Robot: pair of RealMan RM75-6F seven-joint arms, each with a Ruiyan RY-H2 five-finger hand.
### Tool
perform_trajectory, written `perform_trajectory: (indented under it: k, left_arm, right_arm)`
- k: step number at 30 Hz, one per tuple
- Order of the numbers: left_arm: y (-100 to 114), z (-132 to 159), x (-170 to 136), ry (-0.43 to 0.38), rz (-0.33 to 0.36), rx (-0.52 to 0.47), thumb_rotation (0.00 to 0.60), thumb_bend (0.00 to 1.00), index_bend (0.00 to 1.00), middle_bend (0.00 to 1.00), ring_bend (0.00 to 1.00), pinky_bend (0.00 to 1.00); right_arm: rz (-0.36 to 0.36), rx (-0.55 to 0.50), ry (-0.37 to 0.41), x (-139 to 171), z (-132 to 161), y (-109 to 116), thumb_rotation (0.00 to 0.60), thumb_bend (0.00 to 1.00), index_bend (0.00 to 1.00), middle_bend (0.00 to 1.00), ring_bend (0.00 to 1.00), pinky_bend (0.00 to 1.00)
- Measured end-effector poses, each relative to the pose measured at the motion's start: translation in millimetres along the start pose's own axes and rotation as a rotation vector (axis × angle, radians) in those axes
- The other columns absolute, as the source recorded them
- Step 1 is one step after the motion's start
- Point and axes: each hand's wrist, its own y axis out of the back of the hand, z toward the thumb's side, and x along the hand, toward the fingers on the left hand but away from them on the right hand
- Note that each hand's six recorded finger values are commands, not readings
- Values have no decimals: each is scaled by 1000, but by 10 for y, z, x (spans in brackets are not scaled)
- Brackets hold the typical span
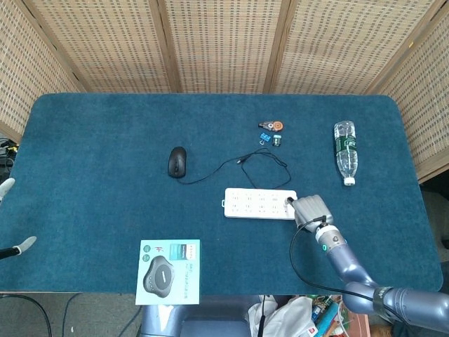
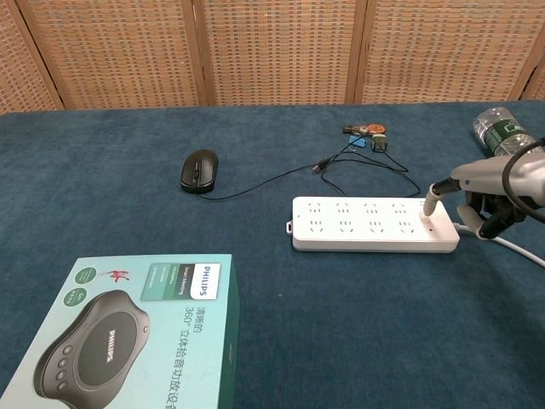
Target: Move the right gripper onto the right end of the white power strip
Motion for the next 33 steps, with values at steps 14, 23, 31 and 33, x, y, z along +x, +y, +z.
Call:
perform_trajectory:
  k: [14,23,31,33]
  left_arm:
    - [-7,-10,4,3,0,4,600,0,0,0,0,0]
    - [-15,-16,10,5,-6,2,600,0,0,0,0,0]
    - [-13,-8,15,1,-8,-2,600,0,0,0,0,0]
    - [-14,-11,11,0,-10,-3,600,0,0,0,0,0]
  right_arm:
    - [23,33,-14,-44,35,-69,600,821,224,842,958,1000]
    - [-1,58,-30,-31,65,-21,600,821,227,842,959,1000]
    - [-90,29,-22,154,86,321,600,819,232,843,958,1000]
    - [-113,21,-19,213,79,404,600,819,239,843,958,1000]
